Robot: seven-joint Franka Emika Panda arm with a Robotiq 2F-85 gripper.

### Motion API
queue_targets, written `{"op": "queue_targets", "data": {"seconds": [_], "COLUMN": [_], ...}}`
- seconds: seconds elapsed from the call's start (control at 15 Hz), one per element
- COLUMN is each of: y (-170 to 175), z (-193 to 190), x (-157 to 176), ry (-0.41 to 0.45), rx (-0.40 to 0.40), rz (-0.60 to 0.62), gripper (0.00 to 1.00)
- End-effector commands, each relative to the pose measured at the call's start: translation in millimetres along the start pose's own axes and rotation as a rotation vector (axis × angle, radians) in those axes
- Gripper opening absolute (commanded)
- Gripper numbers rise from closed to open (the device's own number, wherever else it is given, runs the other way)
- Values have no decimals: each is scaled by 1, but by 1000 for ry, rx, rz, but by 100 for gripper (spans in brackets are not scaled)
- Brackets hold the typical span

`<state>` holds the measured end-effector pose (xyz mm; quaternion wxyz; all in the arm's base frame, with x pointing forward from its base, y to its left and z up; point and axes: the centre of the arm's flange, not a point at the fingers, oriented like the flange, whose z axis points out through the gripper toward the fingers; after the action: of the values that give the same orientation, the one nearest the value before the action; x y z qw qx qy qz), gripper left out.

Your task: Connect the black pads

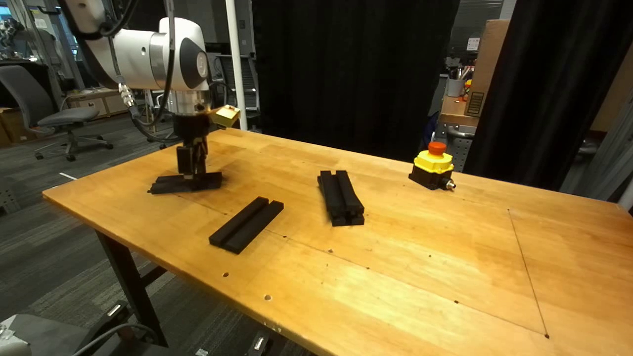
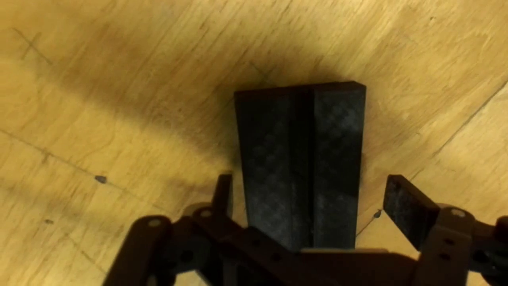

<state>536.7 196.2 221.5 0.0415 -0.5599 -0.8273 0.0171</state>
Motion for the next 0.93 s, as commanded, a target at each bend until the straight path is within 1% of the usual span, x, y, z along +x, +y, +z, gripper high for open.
{"op": "queue_targets", "data": {"seconds": [0.0,0.13,0.2,0.47,0.6,0.73,0.87], "y": [8,8,10,10,9,9,11], "z": [-5,-5,-7,-7,-18,-35,-53], "x": [4,4,4,2,-6,-20,-35], "ry": [13,14,13,16,42,84,103], "rx": [-20,-23,-29,-40,-86,-139,-189], "rz": [-11,-12,-12,2,54,133,206], "gripper": [66,50,46,46,46,46,46]}}
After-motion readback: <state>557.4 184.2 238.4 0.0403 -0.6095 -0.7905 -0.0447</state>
